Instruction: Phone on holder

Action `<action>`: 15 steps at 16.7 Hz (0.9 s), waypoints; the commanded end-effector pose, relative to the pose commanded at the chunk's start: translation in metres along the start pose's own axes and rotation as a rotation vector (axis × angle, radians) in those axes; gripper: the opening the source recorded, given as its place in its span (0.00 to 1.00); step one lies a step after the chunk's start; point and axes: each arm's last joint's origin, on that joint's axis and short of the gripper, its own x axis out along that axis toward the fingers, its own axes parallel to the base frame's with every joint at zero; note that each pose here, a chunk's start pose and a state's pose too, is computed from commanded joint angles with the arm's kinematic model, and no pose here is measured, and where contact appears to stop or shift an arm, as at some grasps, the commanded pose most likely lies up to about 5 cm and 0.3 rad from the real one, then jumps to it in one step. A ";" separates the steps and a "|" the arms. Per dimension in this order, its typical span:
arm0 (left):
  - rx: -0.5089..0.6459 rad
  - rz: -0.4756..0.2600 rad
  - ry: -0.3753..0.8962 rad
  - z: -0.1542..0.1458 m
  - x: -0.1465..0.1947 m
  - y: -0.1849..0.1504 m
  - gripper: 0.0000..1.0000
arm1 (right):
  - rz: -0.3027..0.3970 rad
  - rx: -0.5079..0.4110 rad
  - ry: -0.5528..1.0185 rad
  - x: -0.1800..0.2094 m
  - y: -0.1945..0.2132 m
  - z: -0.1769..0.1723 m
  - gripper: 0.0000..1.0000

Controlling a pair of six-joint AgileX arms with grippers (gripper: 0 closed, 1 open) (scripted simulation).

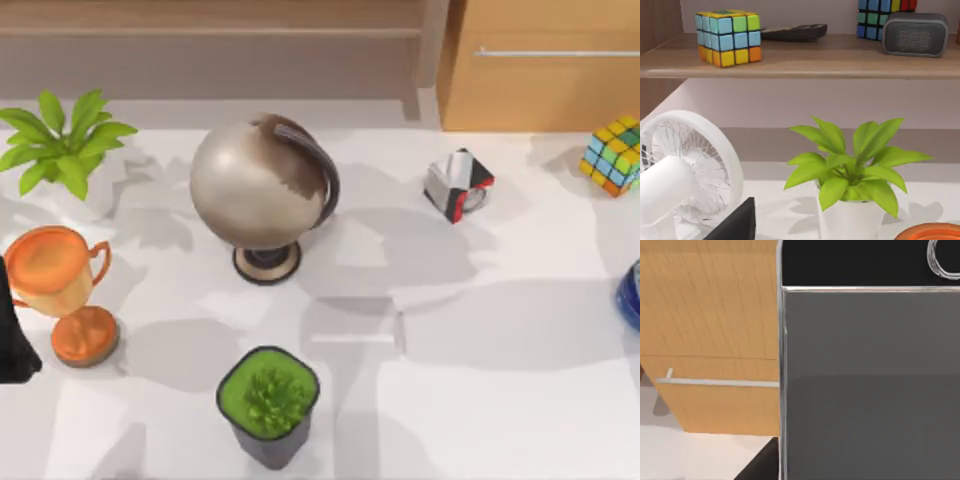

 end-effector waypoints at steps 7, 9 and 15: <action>0.000 0.000 0.000 0.000 0.000 0.000 1.00 | -0.249 0.073 -0.141 -0.028 -0.093 -0.036 0.00; 0.000 0.000 0.000 0.000 0.000 0.000 1.00 | -0.292 0.090 -0.140 -0.032 -0.107 -0.056 0.00; 0.000 0.000 0.000 0.000 0.000 0.000 1.00 | -0.344 0.132 -0.100 -0.037 -0.124 -0.105 0.00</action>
